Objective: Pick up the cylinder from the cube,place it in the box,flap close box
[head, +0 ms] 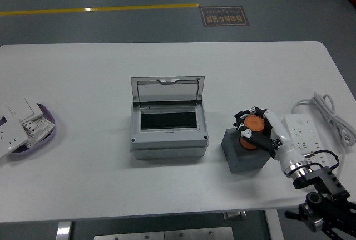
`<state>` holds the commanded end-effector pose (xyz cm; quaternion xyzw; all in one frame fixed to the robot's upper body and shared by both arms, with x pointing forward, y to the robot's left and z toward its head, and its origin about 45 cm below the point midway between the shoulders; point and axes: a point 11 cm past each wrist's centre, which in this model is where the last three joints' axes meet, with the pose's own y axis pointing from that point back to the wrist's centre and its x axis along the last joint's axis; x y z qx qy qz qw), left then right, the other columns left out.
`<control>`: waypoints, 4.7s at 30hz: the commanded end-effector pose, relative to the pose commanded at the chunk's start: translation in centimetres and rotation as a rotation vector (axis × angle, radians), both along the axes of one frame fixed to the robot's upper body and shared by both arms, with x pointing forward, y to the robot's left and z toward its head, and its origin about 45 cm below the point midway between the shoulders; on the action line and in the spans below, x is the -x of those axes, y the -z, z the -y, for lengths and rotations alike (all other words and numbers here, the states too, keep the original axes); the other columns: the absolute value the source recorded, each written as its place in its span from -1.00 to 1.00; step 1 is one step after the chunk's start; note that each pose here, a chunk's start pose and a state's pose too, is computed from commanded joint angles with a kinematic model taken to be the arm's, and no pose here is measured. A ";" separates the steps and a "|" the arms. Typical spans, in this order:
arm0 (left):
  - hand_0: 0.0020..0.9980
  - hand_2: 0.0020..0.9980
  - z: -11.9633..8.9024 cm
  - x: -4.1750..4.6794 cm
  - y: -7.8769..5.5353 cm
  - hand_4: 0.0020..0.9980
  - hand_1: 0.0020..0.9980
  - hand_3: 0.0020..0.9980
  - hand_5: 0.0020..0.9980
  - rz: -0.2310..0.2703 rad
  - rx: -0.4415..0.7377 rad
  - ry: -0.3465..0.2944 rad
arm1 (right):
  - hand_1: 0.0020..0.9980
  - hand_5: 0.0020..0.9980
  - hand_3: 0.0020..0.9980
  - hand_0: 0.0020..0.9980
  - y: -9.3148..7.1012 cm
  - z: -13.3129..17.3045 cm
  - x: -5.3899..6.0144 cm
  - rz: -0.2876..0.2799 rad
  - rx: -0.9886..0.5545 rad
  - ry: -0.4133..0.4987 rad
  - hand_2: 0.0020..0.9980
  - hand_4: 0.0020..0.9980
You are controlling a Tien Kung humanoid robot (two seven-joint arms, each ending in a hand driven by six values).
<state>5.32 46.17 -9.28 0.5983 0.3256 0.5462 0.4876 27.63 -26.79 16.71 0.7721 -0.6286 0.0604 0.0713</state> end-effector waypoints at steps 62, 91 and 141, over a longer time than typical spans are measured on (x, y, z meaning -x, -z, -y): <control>0.19 0.24 0.1 -0.43 0.0 0.41 0.25 0.28 -0.51 -0.007 0.001 0.017 | 0.33 -0.39 0.32 0.55 -2.3 -18.8 -5.9 0.226 1.101 -0.476 0.33 -0.04; 0.19 0.24 0.6 -0.77 0.1 0.40 0.25 0.28 -0.53 -0.002 0.016 0.025 | 0.31 -0.07 0.30 0.57 -6.8 -16.5 -5.3 0.234 0.779 -0.424 0.35 0.61; 0.19 0.24 0.6 -1.58 -0.1 0.40 0.25 0.27 -0.53 0.010 0.017 0.034 | 0.26 -0.05 0.27 0.40 -7.0 -12.5 -6.0 0.147 0.702 -0.398 0.29 0.56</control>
